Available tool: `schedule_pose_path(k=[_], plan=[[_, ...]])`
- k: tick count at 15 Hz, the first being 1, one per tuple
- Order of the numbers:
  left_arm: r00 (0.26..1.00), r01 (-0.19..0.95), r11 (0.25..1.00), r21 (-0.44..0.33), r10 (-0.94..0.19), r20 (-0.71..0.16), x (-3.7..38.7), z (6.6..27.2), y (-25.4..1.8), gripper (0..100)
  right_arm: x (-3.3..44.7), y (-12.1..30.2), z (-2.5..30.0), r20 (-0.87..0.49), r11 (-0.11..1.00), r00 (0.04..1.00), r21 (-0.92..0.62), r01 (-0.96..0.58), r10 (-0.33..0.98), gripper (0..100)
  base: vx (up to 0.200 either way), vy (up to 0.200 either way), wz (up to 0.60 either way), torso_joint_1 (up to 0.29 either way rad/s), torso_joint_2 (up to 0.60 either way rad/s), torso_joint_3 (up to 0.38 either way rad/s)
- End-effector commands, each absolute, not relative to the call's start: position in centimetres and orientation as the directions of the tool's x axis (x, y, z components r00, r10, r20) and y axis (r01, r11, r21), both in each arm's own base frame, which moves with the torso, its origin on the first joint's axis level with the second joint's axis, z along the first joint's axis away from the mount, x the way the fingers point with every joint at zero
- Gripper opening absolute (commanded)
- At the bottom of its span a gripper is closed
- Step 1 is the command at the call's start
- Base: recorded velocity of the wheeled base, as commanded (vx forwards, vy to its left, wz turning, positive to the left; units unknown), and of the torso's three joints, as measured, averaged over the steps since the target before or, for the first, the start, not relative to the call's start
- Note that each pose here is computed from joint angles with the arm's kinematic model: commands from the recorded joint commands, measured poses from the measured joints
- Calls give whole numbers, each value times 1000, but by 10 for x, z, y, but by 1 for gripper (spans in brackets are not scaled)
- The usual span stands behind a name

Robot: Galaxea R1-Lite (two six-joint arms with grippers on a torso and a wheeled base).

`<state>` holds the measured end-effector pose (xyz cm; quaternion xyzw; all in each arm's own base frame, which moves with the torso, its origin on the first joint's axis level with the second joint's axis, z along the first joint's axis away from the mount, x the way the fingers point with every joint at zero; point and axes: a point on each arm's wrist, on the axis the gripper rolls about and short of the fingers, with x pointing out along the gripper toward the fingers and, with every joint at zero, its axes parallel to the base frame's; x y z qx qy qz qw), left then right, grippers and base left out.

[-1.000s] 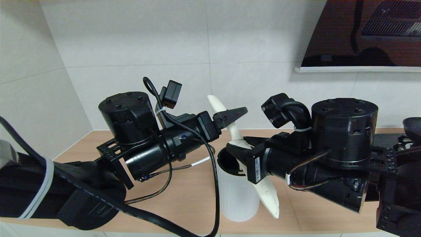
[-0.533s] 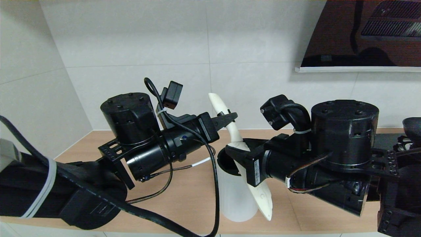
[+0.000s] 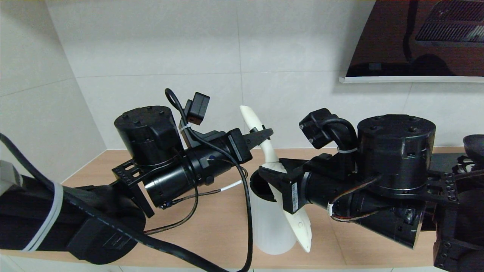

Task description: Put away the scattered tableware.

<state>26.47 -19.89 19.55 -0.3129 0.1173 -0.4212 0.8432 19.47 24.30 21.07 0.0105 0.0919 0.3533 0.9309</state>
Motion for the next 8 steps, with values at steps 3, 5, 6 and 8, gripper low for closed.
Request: schedule_pose_path(k=[3, 5, 6, 8], plan=[[614, 642, 444, -625, -786, 72, 263, 198, -199, 0, 195, 243, 211, -164, 751, 735, 86, -654, 658, 0, 0, 0, 0, 0, 0, 0], [614, 642, 445, -624, -786, 72, 262, 198, -200, 0, 195, 243, 210, -165, 751, 734, 87, -654, 658, 100, 0, 0, 0, 0, 0, 0], [615, 645, 443, -623, -785, 78, 263, 200, -201, 0, 195, 243, 210, -167, 752, 734, 87, -654, 658, 100, 0, 0, 0, 0, 0, 0], [623, 640, 450, -623, -778, 78, 264, 200, -201, 0, 195, 243, 210, -167, 752, 734, 87, -654, 658, 100, 0, 0, 0, 0, 0, 0]])
